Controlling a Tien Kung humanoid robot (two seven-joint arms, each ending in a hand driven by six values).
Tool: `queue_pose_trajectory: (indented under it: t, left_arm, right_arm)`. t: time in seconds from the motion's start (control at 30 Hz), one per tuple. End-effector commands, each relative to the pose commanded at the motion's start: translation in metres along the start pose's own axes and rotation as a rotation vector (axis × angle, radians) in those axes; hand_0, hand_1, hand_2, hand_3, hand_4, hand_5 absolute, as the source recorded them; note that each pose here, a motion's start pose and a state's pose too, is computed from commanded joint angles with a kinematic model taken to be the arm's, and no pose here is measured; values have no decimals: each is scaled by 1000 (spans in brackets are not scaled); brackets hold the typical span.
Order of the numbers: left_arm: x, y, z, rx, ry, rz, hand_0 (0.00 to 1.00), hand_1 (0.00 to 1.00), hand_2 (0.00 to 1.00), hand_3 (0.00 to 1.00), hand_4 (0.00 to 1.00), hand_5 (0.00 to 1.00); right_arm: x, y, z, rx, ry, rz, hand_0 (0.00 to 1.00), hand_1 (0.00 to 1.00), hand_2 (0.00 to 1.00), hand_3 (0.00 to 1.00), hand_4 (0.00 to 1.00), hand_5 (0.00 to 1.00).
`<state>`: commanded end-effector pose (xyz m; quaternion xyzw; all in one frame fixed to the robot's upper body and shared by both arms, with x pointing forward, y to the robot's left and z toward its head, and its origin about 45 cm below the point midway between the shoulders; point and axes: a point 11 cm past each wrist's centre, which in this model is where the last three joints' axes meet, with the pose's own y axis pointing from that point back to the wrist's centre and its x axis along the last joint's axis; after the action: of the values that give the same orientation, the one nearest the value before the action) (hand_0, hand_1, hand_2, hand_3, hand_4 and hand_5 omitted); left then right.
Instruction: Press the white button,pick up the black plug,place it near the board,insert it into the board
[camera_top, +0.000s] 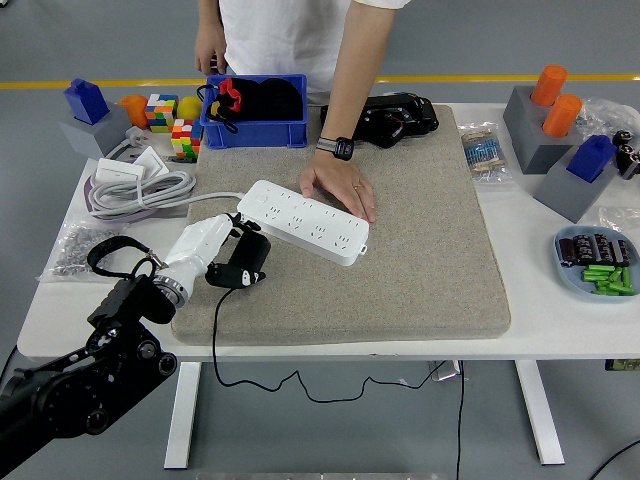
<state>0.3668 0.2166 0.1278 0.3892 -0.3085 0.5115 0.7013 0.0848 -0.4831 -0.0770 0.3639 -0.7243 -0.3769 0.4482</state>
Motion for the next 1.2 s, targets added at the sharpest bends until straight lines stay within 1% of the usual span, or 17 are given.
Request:
queue_pose_trajectory:
  t: [0.03,0.07,0.23,0.27,0.43,0.47,0.63,0.67,0.83,0.87,1.03,1.07,1.2]
  left_arm:
    - [0,0,0,2,-2,0,383,566,612,607,858,55]
    - [-1,0,-1,4,-3,-1,303,497,576,593,748,2]
    - [-1,0,-2,10,-13,4,303,497,576,593,748,2]
    - [-1,0,-2,11,-18,6,240,438,500,574,670,2]
    - [1,-2,-3,17,-50,9,240,438,500,574,670,2]
    - [1,-2,-3,19,-56,9,211,351,438,536,532,2]
    - [1,-2,-3,15,-72,11,211,351,438,536,532,2]
    - [1,-2,-2,11,-72,14,157,236,360,428,359,2]
    - [9,-3,4,-18,-60,46,157,236,360,428,359,2]
    - [11,-3,6,-22,-58,52,126,197,309,378,253,2]
    - [24,-7,17,-57,-46,87,126,197,309,378,253,2]
    - [26,-8,19,-61,-46,91,124,185,290,365,222,2]
    - [37,-17,29,-84,-51,117,124,185,290,365,222,2]
  right_arm:
    - [0,0,0,0,0,0,620,567,607,545,647,317]
    - [0,0,0,0,1,1,623,567,607,546,646,317]
    - [0,0,0,3,1,1,623,567,607,546,646,317]
    - [0,0,0,5,1,2,622,565,606,546,645,316]
    - [0,0,-1,9,1,4,622,565,606,546,645,316]
    - [0,0,-1,10,1,5,621,563,604,546,643,313]
    - [1,0,-1,14,0,8,621,563,604,546,643,313]
    - [1,0,-1,15,0,9,619,564,603,541,640,316]
    - [1,0,-1,17,-2,9,619,564,603,541,640,316]
    - [1,0,-2,17,-3,10,619,564,602,540,639,319]
    - [1,0,-2,20,-3,12,619,564,602,540,639,319]
    - [1,0,-2,20,-3,11,618,563,602,538,638,318]
    - [1,0,-2,20,-2,11,618,563,602,538,638,318]
